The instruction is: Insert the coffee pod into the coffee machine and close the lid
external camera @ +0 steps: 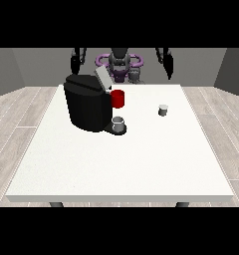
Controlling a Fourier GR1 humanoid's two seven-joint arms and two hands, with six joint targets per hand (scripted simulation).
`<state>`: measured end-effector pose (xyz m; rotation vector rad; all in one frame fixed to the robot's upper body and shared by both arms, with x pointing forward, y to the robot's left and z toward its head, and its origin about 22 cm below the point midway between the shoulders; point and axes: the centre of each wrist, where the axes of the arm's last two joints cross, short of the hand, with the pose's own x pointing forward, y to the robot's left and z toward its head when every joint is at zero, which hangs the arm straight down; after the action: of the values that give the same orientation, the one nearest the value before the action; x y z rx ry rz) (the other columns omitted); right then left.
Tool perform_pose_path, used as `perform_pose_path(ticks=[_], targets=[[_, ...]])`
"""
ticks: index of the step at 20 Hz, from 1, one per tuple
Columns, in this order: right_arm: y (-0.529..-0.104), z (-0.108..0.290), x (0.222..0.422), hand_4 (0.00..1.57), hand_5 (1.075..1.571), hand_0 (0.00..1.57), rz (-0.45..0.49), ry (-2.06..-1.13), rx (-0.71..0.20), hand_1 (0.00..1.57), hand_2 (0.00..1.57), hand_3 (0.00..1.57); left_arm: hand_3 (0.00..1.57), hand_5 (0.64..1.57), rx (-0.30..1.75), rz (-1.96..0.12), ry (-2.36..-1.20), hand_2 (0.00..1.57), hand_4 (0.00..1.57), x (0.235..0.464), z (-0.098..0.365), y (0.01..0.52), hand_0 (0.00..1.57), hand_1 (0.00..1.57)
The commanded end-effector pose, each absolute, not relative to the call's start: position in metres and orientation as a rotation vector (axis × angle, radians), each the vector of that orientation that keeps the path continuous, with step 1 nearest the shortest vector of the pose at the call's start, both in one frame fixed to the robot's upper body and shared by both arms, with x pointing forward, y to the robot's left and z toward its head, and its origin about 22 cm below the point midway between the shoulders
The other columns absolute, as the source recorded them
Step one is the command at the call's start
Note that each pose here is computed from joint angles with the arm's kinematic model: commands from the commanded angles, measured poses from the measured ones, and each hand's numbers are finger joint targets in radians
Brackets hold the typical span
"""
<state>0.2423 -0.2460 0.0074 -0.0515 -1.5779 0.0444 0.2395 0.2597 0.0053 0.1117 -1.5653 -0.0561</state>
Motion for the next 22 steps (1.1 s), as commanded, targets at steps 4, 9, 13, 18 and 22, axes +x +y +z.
perform_pose_path(ticks=[4, 9, 13, 18, 22], targets=[[-0.254, -0.004, 0.242, 0.13, 1.571, 0.0, 0.07, -1.539, -0.052, 0.0, 0.0, 0.0, 0.0, 1.571, 0.047, -0.116, -1.682, 0.0, 0.21, 0.248, 0.01, 0.284, 0.0, 0.0], [-0.249, 0.016, 0.247, 0.09, 1.571, 0.0, -0.096, -1.698, -0.108, 0.0, 0.0, 0.0, 0.0, 1.571, 0.212, -0.246, -1.693, 0.0, 0.0, 0.262, 0.031, 0.329, 0.0, 0.0], [-0.243, 0.026, 0.258, 0.22, 1.571, 0.0, -0.067, -1.745, -0.064, 0.0, 0.0, 0.0, 0.0, 1.571, 0.225, -0.258, -1.647, 0.0, 0.0, 0.289, 0.048, 0.349, 0.0, 0.0], [-0.231, 0.037, 0.26, 0.18, 1.571, 0.0, -0.016, -1.797, -0.041, 0.0, 0.0, 0.0, 0.0, 1.571, 0.264, -0.241, -1.608, 0.0, 0.0, 0.31, 0.048, 0.374, 0.0, 0.0], [-0.204, 0.048, 0.263, 0.19, 1.571, 0.0, -0.004, -1.854, 0.007, 0.0, 0.0, 0.0, 0.0, 1.571, 0.299, -0.242, -1.551, 0.0, 0.0, 0.328, 0.063, 0.394, 0.0, 0.0]])
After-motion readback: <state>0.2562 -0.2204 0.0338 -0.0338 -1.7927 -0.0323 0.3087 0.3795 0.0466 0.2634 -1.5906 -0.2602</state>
